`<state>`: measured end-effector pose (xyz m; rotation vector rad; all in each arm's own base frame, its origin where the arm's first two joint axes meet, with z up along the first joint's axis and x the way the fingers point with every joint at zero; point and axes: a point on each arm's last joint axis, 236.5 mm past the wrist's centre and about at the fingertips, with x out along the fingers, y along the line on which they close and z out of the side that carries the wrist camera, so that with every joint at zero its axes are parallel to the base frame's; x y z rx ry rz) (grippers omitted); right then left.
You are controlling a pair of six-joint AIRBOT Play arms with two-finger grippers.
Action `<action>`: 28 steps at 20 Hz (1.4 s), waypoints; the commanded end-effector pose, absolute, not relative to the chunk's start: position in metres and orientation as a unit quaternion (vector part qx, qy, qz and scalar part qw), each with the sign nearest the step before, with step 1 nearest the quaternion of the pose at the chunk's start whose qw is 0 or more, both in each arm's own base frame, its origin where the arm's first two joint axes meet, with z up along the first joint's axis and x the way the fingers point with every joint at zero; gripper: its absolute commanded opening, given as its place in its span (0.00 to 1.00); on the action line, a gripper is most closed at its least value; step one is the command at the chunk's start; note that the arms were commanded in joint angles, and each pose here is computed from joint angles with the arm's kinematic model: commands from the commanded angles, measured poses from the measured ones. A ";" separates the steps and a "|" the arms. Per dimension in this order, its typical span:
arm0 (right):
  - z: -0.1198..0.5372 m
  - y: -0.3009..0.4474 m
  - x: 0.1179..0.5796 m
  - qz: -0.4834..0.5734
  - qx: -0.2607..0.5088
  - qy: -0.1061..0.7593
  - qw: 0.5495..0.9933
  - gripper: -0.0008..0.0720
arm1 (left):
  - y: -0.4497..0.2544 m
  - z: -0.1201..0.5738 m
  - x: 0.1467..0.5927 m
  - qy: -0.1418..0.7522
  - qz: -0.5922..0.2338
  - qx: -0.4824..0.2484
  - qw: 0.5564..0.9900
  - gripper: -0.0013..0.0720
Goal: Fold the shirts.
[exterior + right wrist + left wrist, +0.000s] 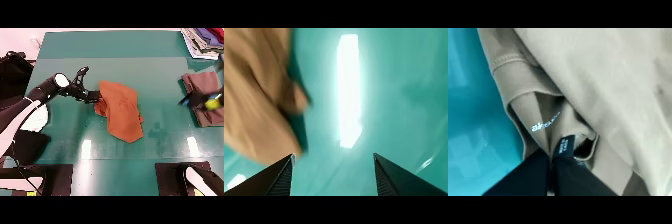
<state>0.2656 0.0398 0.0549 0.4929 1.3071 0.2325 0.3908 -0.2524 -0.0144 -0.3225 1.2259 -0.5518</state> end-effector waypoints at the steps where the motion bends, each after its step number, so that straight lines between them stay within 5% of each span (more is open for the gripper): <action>1: -0.036 0.094 0.221 0.136 0.307 0.642 0.690 0.76 | -0.242 -0.016 0.393 0.568 -0.249 -0.137 0.773 0.05; 3: -0.054 0.128 0.217 0.158 0.313 0.633 0.690 0.60 | -0.242 -0.016 0.394 0.568 -0.249 -0.137 0.773 0.05; 13: -0.080 0.230 0.242 0.245 0.224 0.675 0.659 0.59 | -0.241 -0.018 0.388 0.577 -0.250 -0.131 0.766 0.05; 15: -0.075 0.236 0.256 0.252 0.219 0.668 0.665 0.10 | -0.240 -0.019 0.386 0.581 -0.250 -0.127 0.764 0.05; 17: -0.060 0.229 0.270 0.265 0.182 0.658 0.681 0.03 | -0.229 -0.025 0.384 0.588 -0.240 -0.098 0.766 0.05; 21: 0.021 0.150 0.308 0.227 0.045 0.603 0.763 0.03 | -0.173 0.025 0.415 0.528 -0.179 -0.081 0.826 0.05; 24: 0.140 0.071 0.332 0.136 -0.012 0.488 0.862 0.03 | -0.125 0.145 0.438 0.391 -0.150 -0.081 0.905 0.05; 28: 0.301 0.018 0.309 0.062 -0.005 0.303 0.951 0.03 | -0.091 0.329 0.392 0.187 -0.138 -0.025 0.972 0.05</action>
